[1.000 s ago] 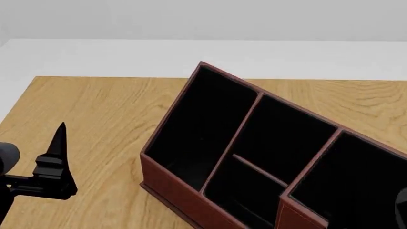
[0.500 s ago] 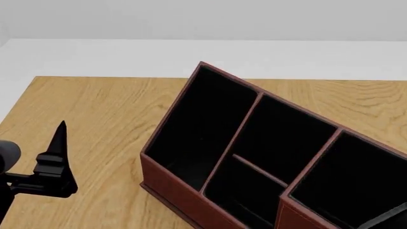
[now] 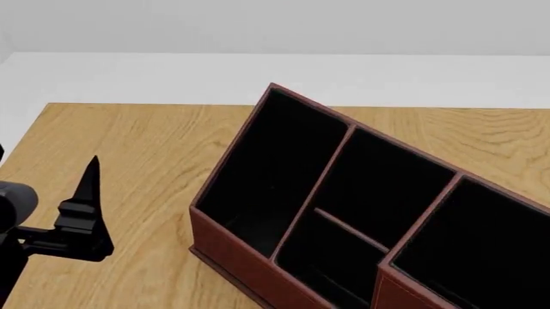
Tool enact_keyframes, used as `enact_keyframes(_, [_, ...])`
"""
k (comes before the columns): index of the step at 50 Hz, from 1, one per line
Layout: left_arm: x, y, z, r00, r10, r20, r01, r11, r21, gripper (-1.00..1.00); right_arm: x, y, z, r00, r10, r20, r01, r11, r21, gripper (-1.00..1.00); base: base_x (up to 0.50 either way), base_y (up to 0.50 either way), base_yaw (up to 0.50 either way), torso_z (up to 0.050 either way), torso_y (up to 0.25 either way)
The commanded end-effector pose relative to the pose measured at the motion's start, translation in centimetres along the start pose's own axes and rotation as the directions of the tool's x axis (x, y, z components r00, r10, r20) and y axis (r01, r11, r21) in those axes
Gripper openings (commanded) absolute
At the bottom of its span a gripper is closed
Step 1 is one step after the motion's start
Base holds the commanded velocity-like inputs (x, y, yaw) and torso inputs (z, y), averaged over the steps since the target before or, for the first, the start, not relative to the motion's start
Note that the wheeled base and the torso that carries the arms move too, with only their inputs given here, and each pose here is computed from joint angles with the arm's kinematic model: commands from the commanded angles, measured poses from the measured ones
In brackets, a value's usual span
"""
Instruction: Pick up the book and place it in the front compartment of the caddy.
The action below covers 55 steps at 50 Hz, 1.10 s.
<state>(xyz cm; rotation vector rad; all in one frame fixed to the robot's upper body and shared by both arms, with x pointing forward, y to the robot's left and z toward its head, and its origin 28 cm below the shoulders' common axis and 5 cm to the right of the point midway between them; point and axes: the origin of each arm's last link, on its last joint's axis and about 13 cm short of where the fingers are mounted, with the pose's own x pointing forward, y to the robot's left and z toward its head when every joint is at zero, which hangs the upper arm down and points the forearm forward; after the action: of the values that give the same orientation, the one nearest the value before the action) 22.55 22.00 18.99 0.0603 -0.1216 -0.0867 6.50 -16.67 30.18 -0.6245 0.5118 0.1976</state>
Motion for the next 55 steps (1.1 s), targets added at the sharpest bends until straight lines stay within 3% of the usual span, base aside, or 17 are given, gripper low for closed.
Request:
enact_keyframes(1, [0.1, -0.2, 0.1, 1.000, -0.005, 0.004, 0.005, 1.000, 0.006, 1.00, 0.3, 0.3, -0.9, 0.996, 0.034, -0.083, -0.035, 0.999, -0.010, 1.00, 0.00, 0.00, 0.00, 0.000, 0.000])
enact_keyframes(33, [-0.2, 0.0, -0.7, 1.000, 0.004, -0.009, -0.004, 1.000, 0.005, 1.00, 1.9, 0.0, -2.9, 0.980, 0.024, -0.199, -0.019, 0.999, 0.025, 1.00, 0.00, 0.00, 0.00, 0.000, 0.000])
enact_keyframes(55, [-0.1, 0.0, -0.6, 1.000, 0.009, -0.007, -0.009, 1.000, 0.003, 1.00, 3.3, -1.0, -3.6, 0.950, 0.050, -0.307, -0.064, 0.997, -0.037, 1.00, 0.00, 0.00, 0.00, 0.000, 0.000])
